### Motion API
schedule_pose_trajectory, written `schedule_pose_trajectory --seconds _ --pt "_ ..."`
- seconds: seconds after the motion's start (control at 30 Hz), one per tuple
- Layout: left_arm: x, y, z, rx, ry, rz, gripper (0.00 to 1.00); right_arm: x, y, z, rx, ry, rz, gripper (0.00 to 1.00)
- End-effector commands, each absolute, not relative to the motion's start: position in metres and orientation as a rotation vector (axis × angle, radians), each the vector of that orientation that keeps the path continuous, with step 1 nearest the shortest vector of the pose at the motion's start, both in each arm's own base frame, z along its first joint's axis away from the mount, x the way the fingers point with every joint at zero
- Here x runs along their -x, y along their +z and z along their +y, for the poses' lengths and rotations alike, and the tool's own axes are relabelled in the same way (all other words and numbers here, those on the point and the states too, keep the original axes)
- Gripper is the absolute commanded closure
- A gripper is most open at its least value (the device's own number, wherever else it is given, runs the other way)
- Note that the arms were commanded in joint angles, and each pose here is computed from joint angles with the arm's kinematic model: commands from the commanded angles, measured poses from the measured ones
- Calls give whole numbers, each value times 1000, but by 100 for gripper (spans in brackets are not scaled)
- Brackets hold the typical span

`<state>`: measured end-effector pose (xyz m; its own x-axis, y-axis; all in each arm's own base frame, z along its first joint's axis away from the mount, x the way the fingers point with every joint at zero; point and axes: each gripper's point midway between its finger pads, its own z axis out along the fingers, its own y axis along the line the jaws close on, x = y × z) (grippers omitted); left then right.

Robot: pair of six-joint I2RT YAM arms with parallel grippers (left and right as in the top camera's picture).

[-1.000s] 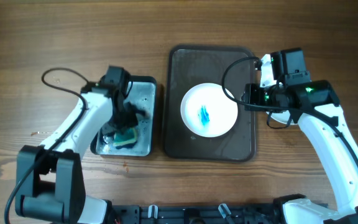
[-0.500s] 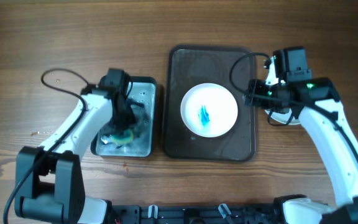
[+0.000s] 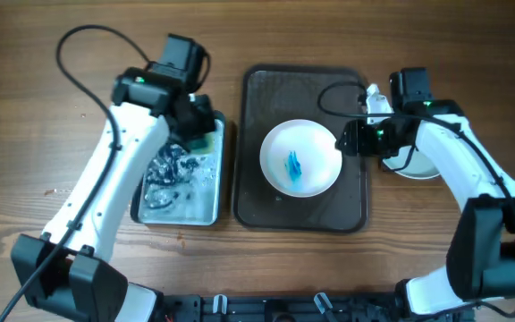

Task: Clean dirty plates on tray and stack at the side
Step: 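Scrub the blue-stained plate with the sponge in the left gripper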

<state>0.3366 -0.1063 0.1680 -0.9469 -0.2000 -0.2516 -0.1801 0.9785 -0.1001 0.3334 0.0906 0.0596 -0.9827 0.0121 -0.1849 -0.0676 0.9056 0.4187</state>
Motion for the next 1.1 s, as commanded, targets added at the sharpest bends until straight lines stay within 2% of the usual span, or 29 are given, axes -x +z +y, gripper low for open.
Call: schedule_pose_trajectory --seconds 0.0,0.07,0.13,0.23,0.33,0.47,0.63,0.8,0.87,0.97,1.07 --pt "-343 178 -148 217 -241 2809 96 -324 28 96 4 582 2928 48" --pt "-347 176 -176 227 -355 2800 96 -322 18 102 -10 567 2915 53" --pt "-349 169 -202 200 -458 2810 96 -319 8 108 -28 554 2904 62" --pt "-349 146 -236 144 -535 2853 96 -315 -8 93 -163 362 2916 85" --pt "-344 117 -257 142 -537 2919 96 -314 -11 86 -211 304 2919 96" --pt "-334 72 -282 161 -521 3015 96 -314 -11 86 -234 309 2919 96" --pt "-322 35 -332 76 -753 3084 96 -314 -11 84 -242 292 2918 96" --pt "-309 0 -333 99 -702 3178 96 -314 -12 83 -244 287 2920 96" --pt "-308 -14 -305 143 -451 3197 96 -313 -12 83 -243 287 2922 96" --pt "-319 -20 -227 174 182 3093 96 -313 -12 83 -242 287 2924 96" --pt "-324 -11 -179 174 494 3016 96 -312 -12 83 -243 286 2925 96"
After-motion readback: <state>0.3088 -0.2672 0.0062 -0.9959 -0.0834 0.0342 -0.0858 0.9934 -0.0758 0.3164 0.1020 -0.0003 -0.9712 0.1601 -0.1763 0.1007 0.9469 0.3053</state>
